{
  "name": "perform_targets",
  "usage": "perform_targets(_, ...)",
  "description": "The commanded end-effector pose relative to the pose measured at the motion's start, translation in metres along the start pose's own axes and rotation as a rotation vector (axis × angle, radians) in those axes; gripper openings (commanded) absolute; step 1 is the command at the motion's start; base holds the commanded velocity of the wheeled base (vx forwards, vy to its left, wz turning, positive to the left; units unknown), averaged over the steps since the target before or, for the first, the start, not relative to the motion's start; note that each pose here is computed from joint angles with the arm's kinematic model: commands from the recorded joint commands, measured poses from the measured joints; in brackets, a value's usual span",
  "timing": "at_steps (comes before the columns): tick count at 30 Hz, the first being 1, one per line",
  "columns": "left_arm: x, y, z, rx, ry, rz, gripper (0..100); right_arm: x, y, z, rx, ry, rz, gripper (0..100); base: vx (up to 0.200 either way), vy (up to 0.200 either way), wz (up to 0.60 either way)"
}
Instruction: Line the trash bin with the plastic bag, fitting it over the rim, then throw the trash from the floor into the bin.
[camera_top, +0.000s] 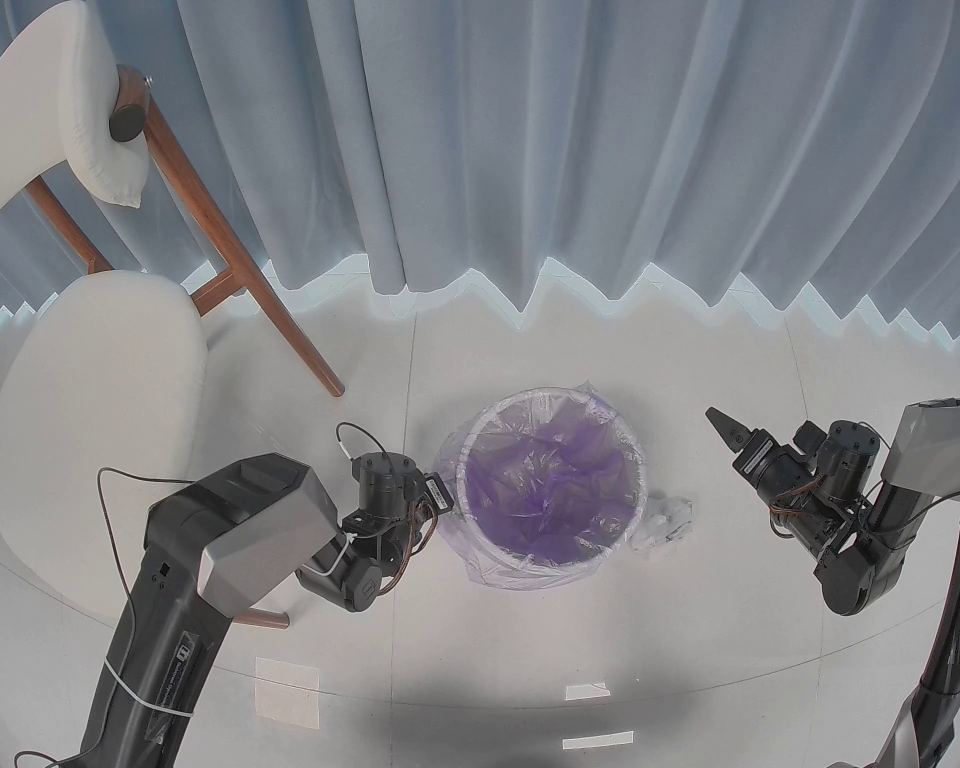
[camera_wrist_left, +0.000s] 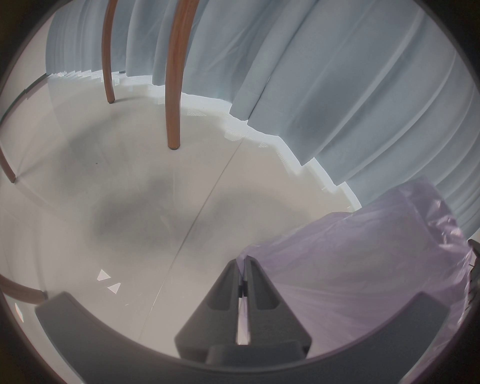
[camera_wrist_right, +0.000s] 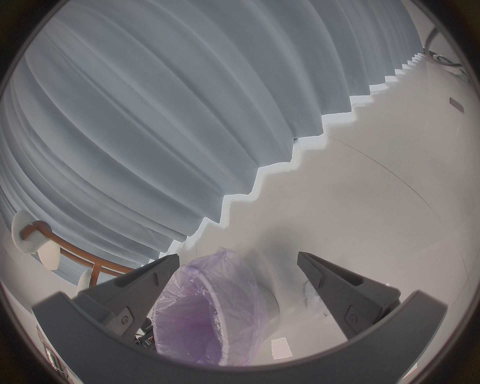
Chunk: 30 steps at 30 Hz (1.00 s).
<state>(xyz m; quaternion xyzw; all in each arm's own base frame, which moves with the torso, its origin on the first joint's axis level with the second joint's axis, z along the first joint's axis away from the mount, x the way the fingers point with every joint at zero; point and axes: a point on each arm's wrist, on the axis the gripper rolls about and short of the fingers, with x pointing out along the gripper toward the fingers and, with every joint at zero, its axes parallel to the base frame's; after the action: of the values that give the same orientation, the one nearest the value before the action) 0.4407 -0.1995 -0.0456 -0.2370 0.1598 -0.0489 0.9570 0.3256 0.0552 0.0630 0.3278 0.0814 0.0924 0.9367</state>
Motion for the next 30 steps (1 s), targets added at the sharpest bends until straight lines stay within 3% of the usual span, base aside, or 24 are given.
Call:
perform_targets(1,0.008,0.008,-0.013,0.009,0.004,0.027,0,0.0,0.0,0.0,0.0,0.002,0.0,100,0.0,0.0,0.0)
perform_targets(16,0.007,0.006,-0.021,0.029,-0.005,0.057,0,0.0,-0.003,-0.004,0.001,0.013,-0.011,100,0.0,0.0,0.0)
perform_targets(17,0.005,0.004,-0.018,0.027,-0.01,0.054,100,0.001,-0.004,-0.004,0.0,0.014,-0.012,100,0.0,0.0,0.0)
perform_targets(23,-0.023,-0.003,0.0,0.06,0.005,0.06,100,-0.001,-0.005,-0.006,-0.004,0.026,-0.021,100,0.0,0.0,0.0)
perform_targets(25,-0.047,-0.004,0.014,0.077,0.006,0.068,100,-0.003,-0.009,-0.009,-0.006,0.049,-0.038,100,0.0,0.0,0.0)
perform_targets(30,-0.121,-0.002,0.04,0.086,0.015,0.065,100,-0.011,-0.03,-0.036,-0.103,0.176,-0.103,100,0.0,0.0,0.0)
